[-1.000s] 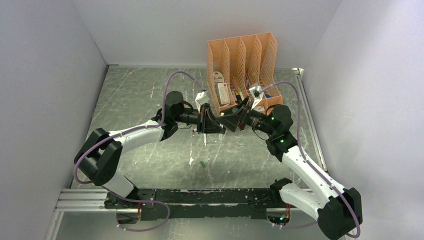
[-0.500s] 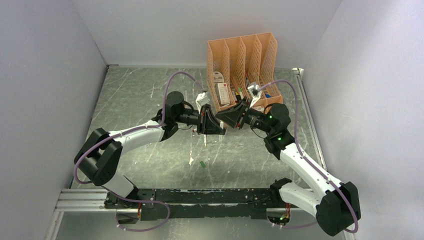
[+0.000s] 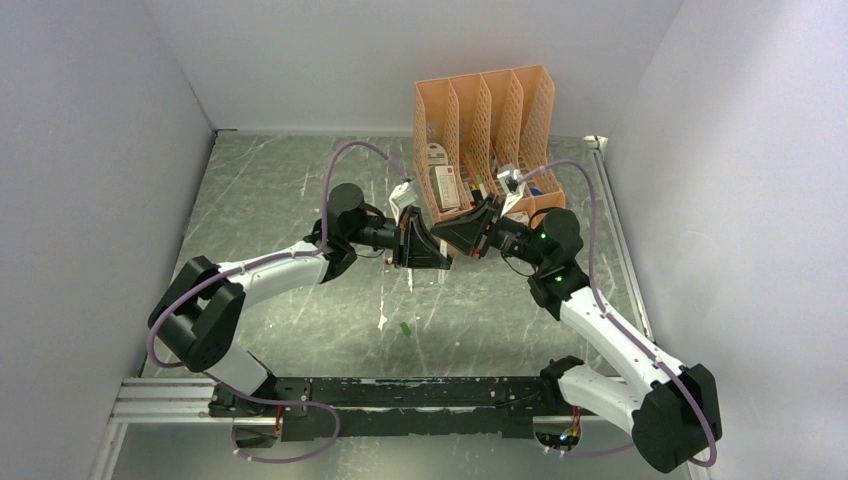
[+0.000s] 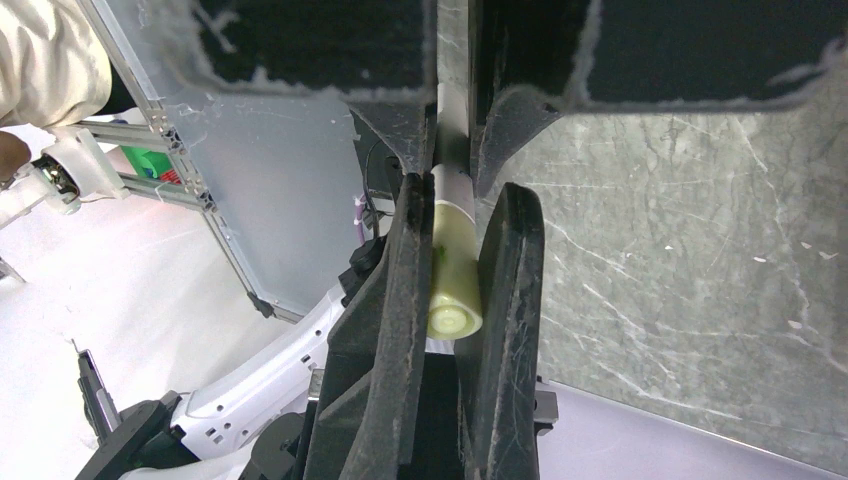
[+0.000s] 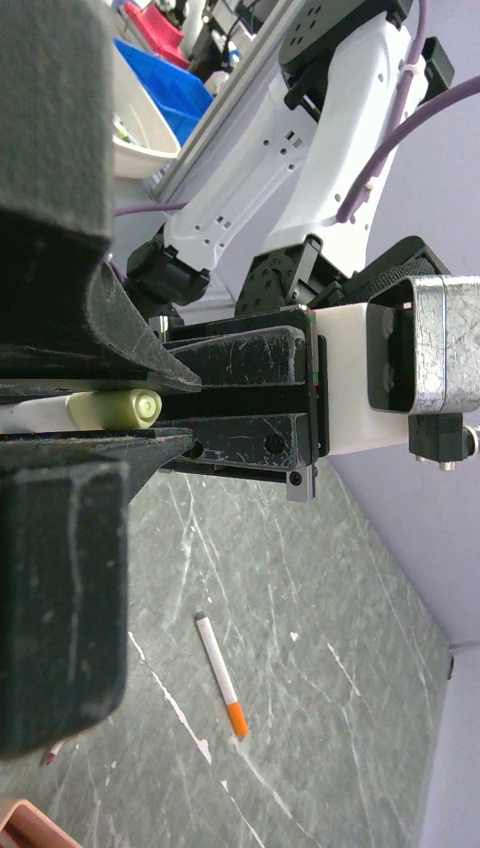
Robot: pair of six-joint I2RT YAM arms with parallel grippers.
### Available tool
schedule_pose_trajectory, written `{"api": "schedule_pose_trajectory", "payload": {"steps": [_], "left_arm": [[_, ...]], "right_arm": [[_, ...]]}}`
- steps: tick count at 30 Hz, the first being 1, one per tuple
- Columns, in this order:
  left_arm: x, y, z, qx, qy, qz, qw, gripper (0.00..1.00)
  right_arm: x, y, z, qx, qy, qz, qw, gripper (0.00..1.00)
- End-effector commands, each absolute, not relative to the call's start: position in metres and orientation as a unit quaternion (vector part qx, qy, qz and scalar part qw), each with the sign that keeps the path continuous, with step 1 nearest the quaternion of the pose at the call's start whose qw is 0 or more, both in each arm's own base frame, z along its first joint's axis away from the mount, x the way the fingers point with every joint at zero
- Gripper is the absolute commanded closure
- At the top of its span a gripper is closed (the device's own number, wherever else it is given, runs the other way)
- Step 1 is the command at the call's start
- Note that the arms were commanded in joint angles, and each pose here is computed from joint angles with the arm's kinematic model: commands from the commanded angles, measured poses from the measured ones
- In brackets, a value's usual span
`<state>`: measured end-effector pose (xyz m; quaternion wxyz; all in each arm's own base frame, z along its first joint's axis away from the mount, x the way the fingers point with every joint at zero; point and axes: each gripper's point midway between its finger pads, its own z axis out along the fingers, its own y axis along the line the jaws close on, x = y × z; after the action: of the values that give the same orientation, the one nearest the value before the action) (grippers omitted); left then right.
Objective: Insert the pens into the pen caps
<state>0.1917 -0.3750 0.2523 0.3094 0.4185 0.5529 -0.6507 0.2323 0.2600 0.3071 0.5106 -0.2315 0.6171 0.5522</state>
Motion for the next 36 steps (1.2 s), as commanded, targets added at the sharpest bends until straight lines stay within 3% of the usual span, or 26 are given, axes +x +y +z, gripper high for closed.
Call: {"api": "schedule_pose_trajectory", "payload": {"steps": [1, 20, 36], "left_arm": [[0.202, -0.375, 0.281, 0.401, 0.541, -0.651, 0.350, 0.93], [0.232, -0.354, 0.338, 0.338, 0.513, -0.664, 0.426, 0.93], [0.253, -0.343, 0.377, 0.313, 0.465, -0.640, 0.525, 0.93]], "right_arm": [[0.221, 0.260, 0.298, -0.259, 0.619, 0.544, 0.504, 1.00], [0.187, 0.264, 0.269, -0.300, 0.615, 0.589, 0.430, 1.00], [0.173, 0.270, 0.244, -0.241, 0.635, 0.627, 0.382, 1.00]]}}
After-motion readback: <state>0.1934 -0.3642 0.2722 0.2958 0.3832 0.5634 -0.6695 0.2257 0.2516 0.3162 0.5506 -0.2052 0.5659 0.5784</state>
